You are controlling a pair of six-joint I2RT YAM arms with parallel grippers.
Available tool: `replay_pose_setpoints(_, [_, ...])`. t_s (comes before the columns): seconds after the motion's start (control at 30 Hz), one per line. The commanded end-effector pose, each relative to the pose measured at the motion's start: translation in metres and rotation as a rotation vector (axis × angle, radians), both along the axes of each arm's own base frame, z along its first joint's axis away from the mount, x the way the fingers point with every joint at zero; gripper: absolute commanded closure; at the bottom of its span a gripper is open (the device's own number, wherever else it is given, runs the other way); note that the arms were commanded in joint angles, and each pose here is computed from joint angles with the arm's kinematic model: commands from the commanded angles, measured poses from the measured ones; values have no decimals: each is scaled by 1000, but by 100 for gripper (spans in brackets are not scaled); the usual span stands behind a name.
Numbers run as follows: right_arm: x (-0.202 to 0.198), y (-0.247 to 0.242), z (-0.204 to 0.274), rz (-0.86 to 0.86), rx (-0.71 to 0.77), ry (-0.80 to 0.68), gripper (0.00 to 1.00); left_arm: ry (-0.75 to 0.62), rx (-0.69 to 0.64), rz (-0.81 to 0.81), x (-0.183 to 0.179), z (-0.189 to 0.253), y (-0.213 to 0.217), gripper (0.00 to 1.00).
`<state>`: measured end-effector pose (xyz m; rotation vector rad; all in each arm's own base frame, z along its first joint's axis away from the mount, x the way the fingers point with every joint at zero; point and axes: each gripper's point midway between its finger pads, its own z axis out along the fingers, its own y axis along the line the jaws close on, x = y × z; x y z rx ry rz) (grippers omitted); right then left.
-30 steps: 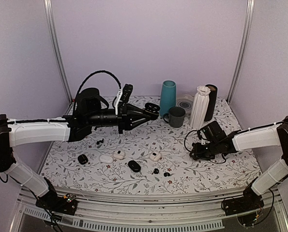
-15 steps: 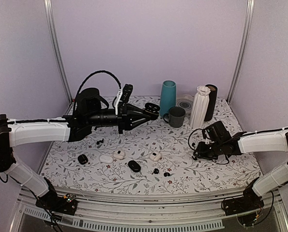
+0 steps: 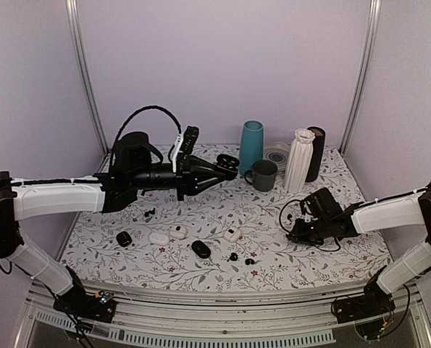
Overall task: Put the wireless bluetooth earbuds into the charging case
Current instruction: Adjust the left earbud at the center of the board.
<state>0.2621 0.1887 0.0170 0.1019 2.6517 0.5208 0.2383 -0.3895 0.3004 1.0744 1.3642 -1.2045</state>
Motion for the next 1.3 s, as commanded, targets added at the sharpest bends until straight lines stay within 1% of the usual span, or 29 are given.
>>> replay_pose_setpoints(0.0, [2,7,-3,4,11,9,80,-29,-19,-9,-5,12,-2,100])
replay_pose_setpoints(0.07, [1,7,-4,15,0,13,80,-29,-18,-9,-5,12,-2,100])
replay_pose_setpoints(0.1, [1,7,-4,18,-6,12,84,-30,-18,-9,-5,12,-2,100])
replay_pose_setpoints(0.2, [2,9,-3,32,-14,8,90,-31,-19,-11,-5,13,-3,100])
replay_pose_setpoints(0.37, [8,13,1,50,-23,-6,95,-29,-19,-16,-5,13,-5,100])
replay_pose_setpoints(0.47, [12,16,6,62,-23,-18,96,-30,-17,-15,-4,13,-5,100])
replay_pose_setpoints(0.7, [9,30,17,130,26,-6,96,-30,22,13,1,-5,-8,100])
replay_pose_setpoints(0.83, [0,40,13,203,44,49,96,-45,57,30,-1,-17,-14,100])
replay_pose_setpoints(0.97, [-13,54,8,258,119,113,94,-48,64,27,-3,-19,-18,100])
replay_pose_setpoints(1.03, [-18,61,7,256,186,134,93,-50,65,28,-2,-19,-18,100])
replay_pose_setpoints(1.1, [-20,61,5,210,221,150,89,-53,65,27,-2,-18,-19,100])
replay_pose_setpoints(1.23, [-16,45,-4,91,178,147,82,-55,65,28,-3,-17,-18,100])
replay_pose_setpoints(1.27, [-15,42,-4,76,170,138,82,-54,66,27,-3,-17,-18,100])
